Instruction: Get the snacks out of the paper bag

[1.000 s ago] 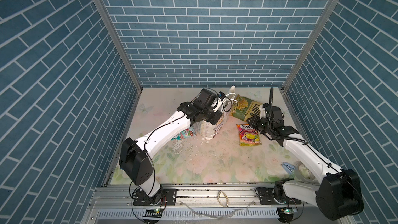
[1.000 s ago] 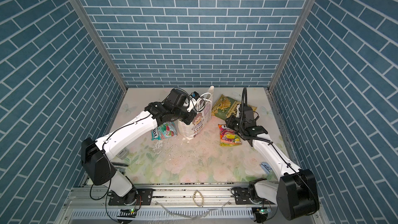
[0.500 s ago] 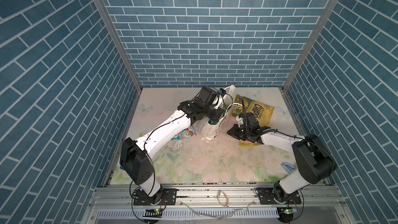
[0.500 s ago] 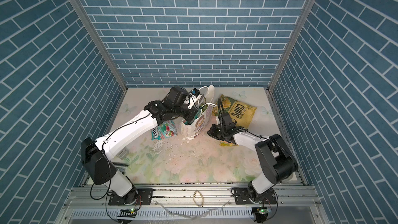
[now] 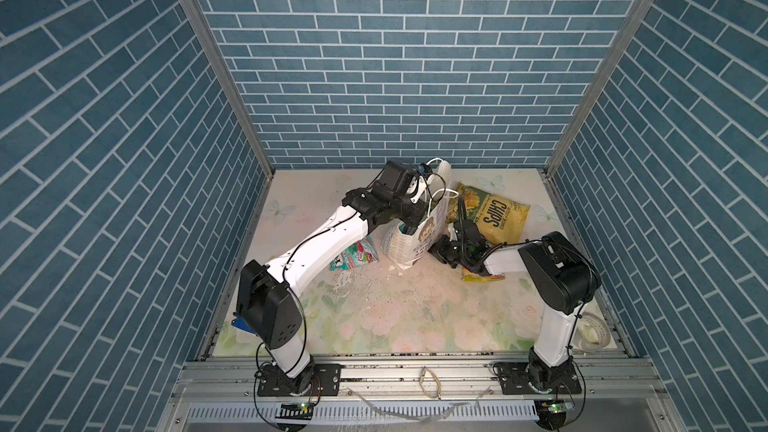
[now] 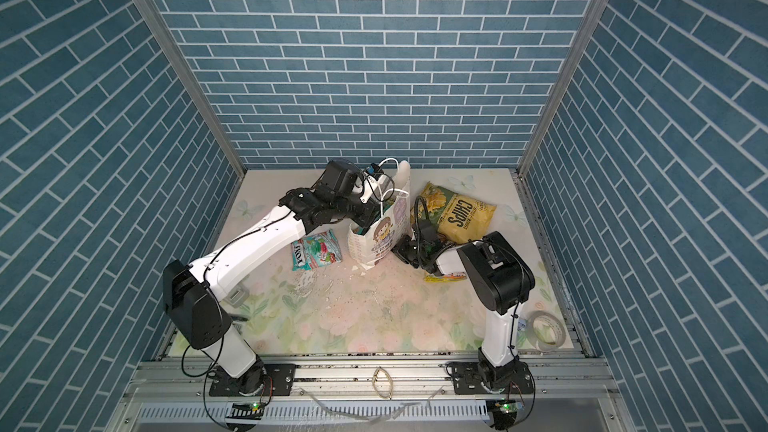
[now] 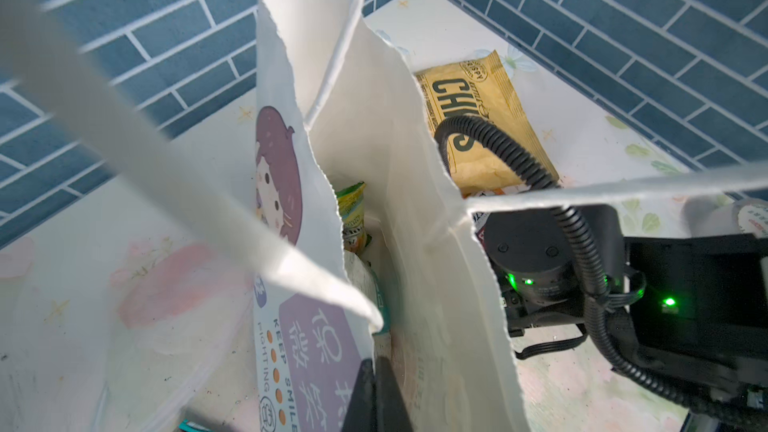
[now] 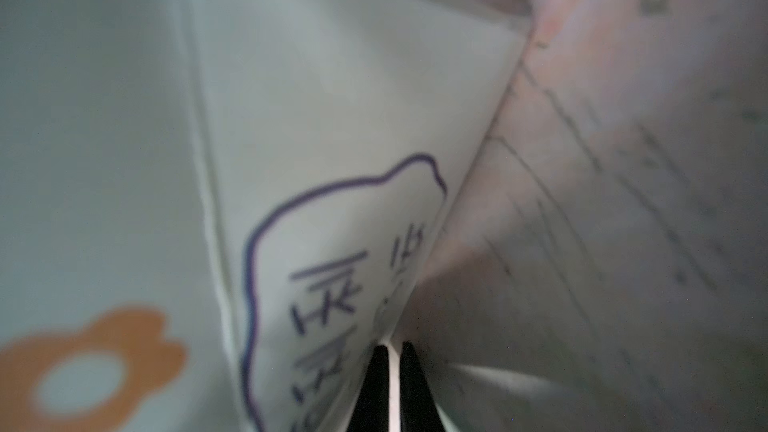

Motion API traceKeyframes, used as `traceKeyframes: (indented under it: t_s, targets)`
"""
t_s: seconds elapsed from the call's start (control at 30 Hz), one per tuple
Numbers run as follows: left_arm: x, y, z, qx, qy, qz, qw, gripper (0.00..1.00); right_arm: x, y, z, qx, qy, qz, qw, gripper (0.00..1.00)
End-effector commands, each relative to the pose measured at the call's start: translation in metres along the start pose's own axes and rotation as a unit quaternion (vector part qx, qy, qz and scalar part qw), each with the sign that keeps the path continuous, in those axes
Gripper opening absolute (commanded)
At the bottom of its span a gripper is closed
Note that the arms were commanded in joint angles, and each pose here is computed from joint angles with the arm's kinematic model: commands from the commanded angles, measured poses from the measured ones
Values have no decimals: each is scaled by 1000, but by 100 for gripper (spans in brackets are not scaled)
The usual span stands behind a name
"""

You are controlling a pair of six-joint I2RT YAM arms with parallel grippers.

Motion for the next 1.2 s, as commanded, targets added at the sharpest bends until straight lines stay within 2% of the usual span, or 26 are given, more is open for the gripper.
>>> traceKeyframes:
  t_s: [0.0,0.2,0.37,0.47,0.63,0.87,0.97,1.17]
  targets:
    - [4,-8,-29,-57,23,7,998,0,23,12,-2,-9,8,-47,999,9]
    - [6,0,-41,-62,30,21,997,0,40,39,0,3,11,-70,997,9]
    - [11,11,-39,-46,27,23,998,0,44,56,-3,11,12,-69,997,9]
    - [13,13,-30,-29,30,11,999,0,33,42,3,34,5,-57,998,10]
    - [11,11,-19,-23,29,8,999,0,1,-7,9,46,10,-19,999,14]
    - [7,12,-17,-39,17,24,999,0,-4,-60,1,28,9,-17,999,17]
    - [3,13,-15,-41,16,28,999,0,-6,-66,0,14,7,-10,1000,18]
    - [-5,16,-14,-42,14,38,998,0,-5,-40,-15,-12,18,-30,999,12]
Point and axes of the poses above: each gripper's point midway between its finger pads, its own y axis out along the fingers, its own x axis along the line the jaws close on, z = x × y, the point moved 9 cm from there along -y, back along the fingers, and after that the axes turned 14 degrees about y, right-handed, at the moved point
